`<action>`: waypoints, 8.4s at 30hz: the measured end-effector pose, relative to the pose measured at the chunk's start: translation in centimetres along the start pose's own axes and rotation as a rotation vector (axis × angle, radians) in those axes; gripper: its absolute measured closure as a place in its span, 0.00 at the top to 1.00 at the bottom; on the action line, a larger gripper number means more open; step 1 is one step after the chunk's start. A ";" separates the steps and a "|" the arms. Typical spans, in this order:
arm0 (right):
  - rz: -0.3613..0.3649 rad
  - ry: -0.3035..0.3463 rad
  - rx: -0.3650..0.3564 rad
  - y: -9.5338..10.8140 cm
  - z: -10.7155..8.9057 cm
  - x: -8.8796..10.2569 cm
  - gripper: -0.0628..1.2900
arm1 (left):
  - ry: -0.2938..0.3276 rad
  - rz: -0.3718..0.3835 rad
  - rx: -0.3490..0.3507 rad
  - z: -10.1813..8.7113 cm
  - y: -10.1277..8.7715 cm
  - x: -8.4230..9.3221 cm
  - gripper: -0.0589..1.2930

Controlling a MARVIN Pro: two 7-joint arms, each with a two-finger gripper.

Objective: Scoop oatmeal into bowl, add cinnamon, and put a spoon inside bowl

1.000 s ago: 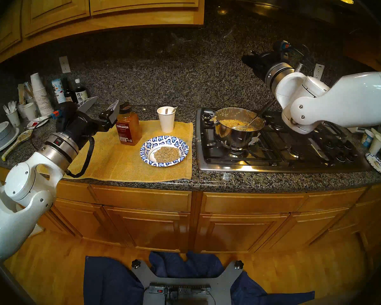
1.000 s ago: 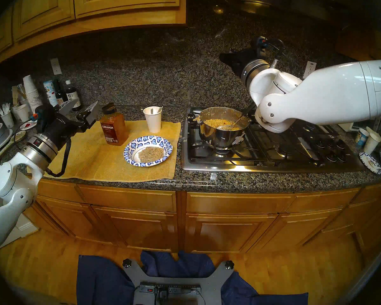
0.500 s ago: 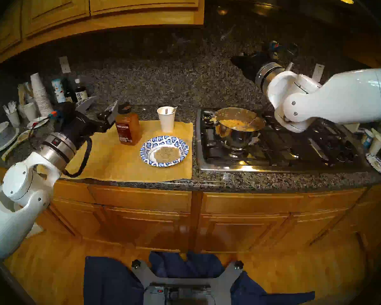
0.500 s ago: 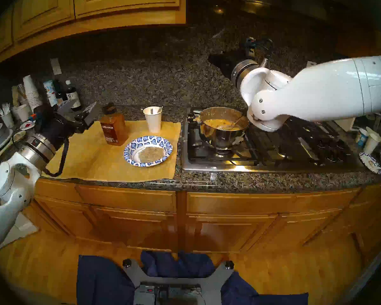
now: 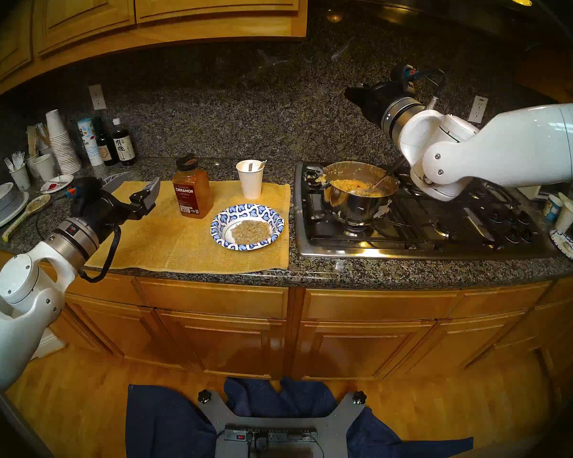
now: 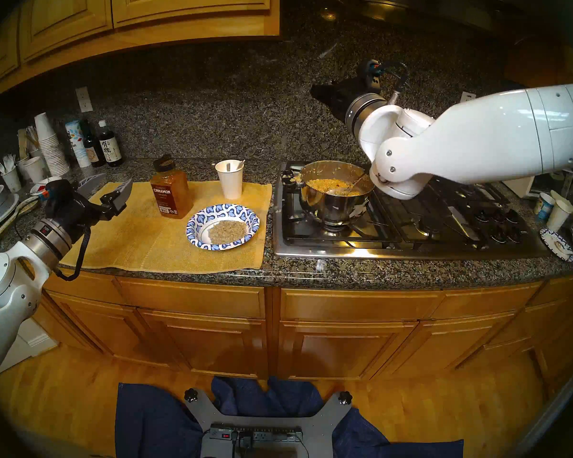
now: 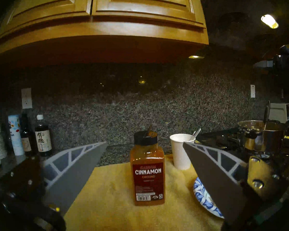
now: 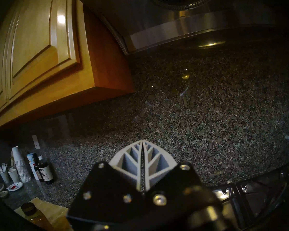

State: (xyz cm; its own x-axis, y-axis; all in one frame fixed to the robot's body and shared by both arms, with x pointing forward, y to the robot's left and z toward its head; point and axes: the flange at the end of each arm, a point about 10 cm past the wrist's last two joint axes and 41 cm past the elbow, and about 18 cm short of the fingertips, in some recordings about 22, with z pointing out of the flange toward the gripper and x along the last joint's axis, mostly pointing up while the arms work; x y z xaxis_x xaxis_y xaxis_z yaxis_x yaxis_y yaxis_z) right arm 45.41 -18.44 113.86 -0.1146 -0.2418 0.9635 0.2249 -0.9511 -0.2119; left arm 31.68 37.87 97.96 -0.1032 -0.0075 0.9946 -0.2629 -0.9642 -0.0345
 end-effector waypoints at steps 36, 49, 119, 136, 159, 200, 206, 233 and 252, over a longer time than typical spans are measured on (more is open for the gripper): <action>-0.002 0.013 0.004 0.3 0.3 0.4 0.02 | -0.178 0.024 -0.057 4.4 -0.2 -4.0 0.96; -0.001 0.016 0.003 0.4 0.3 0.4 0.02 | -0.157 0.031 -0.049 6.0 -0.2 -2.8 0.96; -0.007 0.033 0.015 0.4 0.6 1.0 0.02 | -0.087 -0.020 -0.044 14.2 -0.3 -7.2 0.96; -0.001 0.045 0.011 0.4 0.6 1.2 0.02 | -0.130 0.025 -0.064 16.7 -0.4 -9.2 0.96; -0.002 0.052 0.013 0.3 0.7 1.3 0.02 | -0.112 0.049 -0.125 16.4 -0.1 -8.0 0.68; -0.002 0.062 0.014 0.0 0.8 1.3 0.02 | -0.003 0.695 -0.207 13.4 3.0 -3.1 0.68; 0.001 0.064 0.012 0.0 0.8 1.4 0.02 | 0.004 0.797 -0.220 13.0 3.3 -3.2 0.68; 0.015 0.073 -0.002 0.5 0.6 1.4 0.02 | 0.057 1.260 -0.323 13.1 3.9 -4.2 0.68; 0.023 0.077 0.000 0.4 0.4 1.2 0.02 | 0.130 1.521 -0.395 13.8 4.5 -3.5 0.68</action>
State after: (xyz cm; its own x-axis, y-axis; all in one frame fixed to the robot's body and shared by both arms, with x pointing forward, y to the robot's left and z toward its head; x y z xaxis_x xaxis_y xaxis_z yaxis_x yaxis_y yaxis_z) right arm 45.76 -19.07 114.99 -0.1837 -0.2780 0.9429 0.2284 -0.9450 -0.2341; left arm 44.14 29.90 95.65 -0.5661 -0.8243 -0.0075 -0.0623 0.0518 -0.9967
